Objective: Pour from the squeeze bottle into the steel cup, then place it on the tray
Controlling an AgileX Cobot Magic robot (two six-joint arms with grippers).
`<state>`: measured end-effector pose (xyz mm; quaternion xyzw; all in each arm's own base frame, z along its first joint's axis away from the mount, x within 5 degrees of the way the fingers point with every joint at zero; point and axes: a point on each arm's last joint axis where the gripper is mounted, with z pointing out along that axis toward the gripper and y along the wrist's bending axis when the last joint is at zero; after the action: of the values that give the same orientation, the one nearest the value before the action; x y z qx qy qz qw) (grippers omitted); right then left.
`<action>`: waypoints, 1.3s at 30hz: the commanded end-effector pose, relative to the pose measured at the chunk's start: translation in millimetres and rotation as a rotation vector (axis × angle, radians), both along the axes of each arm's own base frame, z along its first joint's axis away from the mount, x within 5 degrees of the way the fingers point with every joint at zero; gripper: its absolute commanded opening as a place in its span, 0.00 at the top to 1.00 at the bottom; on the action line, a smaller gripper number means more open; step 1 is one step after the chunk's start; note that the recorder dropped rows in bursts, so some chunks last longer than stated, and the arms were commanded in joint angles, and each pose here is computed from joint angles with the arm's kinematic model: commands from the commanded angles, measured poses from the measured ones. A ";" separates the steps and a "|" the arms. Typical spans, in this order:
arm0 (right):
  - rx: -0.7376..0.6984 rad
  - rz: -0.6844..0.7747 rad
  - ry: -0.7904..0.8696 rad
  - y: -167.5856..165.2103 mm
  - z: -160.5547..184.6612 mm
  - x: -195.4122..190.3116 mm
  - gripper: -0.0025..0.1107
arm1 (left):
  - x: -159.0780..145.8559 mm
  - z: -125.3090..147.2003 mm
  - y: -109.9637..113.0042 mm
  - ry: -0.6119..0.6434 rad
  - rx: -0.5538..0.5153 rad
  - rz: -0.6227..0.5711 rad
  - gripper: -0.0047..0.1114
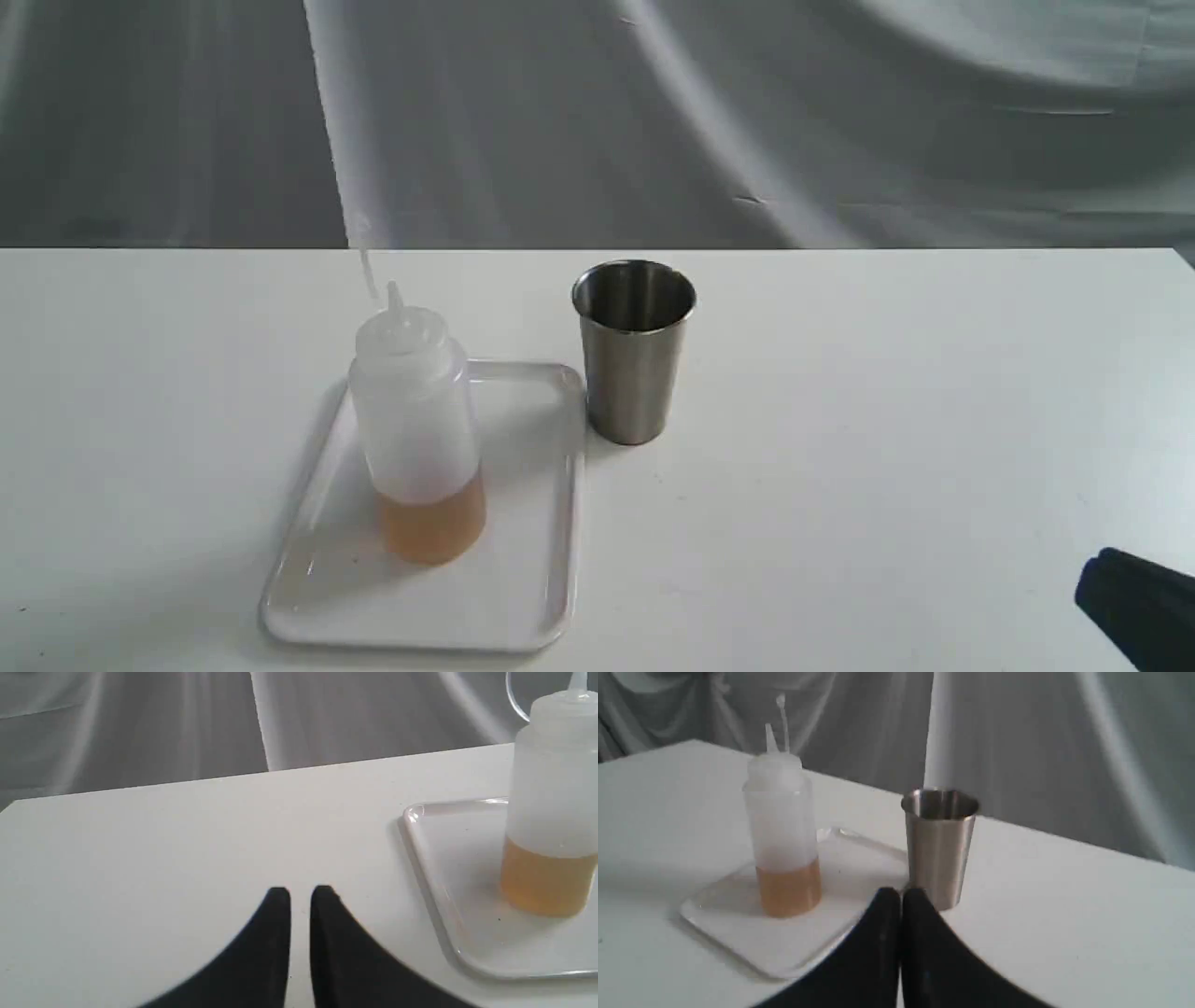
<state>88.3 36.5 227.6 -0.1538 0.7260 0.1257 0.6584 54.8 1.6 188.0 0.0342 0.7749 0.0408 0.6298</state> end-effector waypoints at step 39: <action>0.026 -0.509 -0.162 -44.1 1.1 -30.8 0.98 | -0.1 -0.6 0.2 -0.007 -0.003 0.004 0.89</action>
<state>57.8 -5.6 232.6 0.0192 0.6765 -0.0432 0.7349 54.8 1.6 188.0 0.0342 0.7749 0.0408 0.6298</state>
